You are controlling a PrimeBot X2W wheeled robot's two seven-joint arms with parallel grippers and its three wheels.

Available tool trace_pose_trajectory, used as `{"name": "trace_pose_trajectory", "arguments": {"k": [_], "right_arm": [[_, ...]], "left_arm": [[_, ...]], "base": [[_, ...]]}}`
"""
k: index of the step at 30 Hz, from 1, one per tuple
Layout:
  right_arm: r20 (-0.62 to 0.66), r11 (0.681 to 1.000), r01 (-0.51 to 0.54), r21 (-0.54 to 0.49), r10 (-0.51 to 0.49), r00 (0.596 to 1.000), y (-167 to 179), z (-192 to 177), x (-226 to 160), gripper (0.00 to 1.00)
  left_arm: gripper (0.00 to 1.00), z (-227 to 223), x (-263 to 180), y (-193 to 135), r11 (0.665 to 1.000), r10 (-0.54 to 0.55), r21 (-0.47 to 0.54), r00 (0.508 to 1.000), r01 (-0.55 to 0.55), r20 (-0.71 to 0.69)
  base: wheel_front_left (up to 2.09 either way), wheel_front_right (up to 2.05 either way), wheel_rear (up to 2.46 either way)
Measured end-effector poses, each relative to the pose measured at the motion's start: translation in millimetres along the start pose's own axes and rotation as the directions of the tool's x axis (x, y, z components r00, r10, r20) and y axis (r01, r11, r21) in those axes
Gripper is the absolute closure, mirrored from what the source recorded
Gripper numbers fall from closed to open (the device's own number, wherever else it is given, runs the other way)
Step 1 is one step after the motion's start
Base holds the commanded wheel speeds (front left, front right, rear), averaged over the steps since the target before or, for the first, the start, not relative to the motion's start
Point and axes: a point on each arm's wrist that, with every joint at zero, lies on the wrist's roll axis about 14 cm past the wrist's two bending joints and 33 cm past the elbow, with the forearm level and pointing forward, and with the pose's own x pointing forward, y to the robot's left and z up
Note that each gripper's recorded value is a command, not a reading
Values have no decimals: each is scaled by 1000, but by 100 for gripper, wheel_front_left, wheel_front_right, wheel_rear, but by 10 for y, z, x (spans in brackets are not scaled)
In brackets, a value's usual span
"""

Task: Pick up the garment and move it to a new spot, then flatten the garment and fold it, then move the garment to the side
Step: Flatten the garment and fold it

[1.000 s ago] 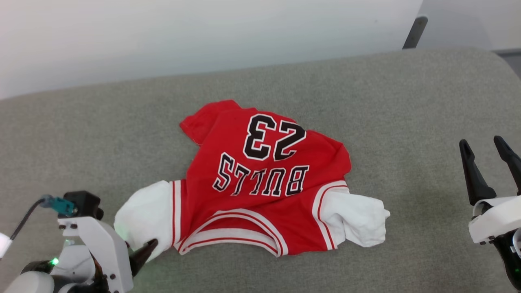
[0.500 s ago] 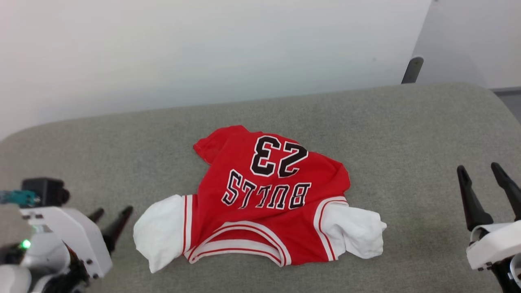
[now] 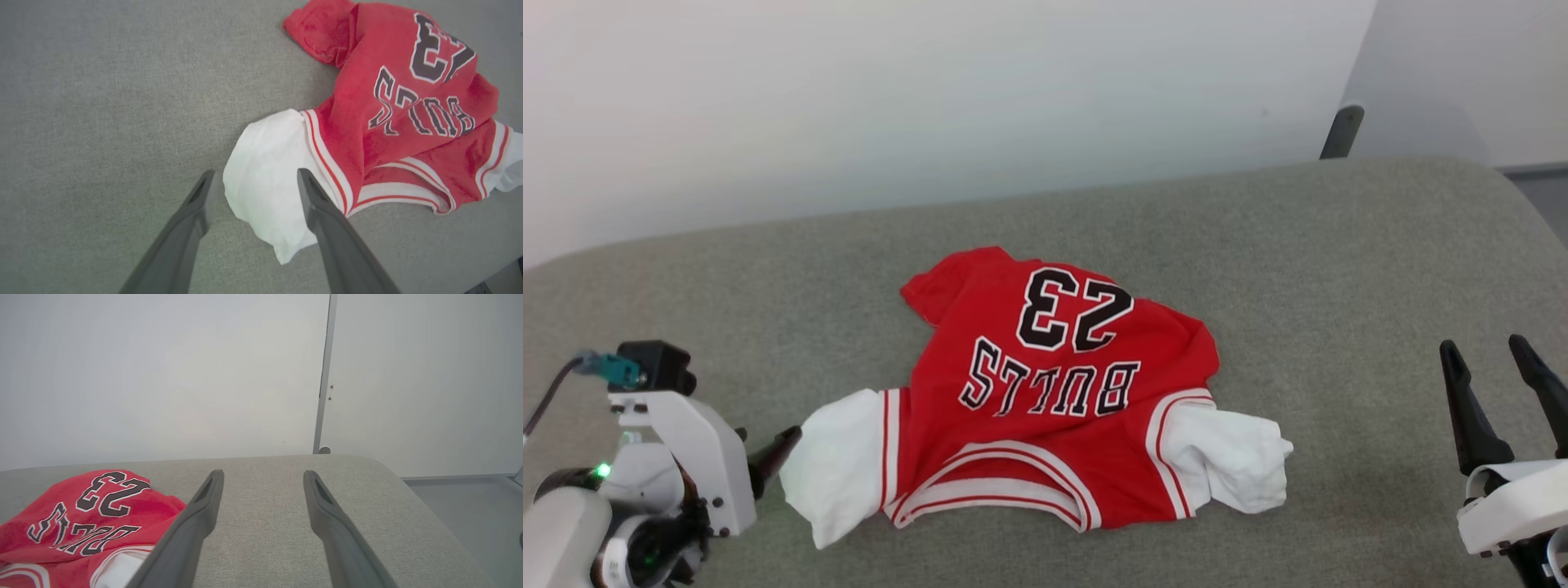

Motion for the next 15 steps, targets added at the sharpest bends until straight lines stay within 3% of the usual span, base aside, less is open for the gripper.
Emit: {"name": "trace_pose_trajectory", "arguments": {"k": [15], "right_arm": [[-68, 999, 34, -21, -36, 997, -136, -196, 119, 0]], "left_arm": [[0, -472, 580, 336, 996, 48, -65, 959, -69, -278]], "base": [[0, 0, 0]]}}
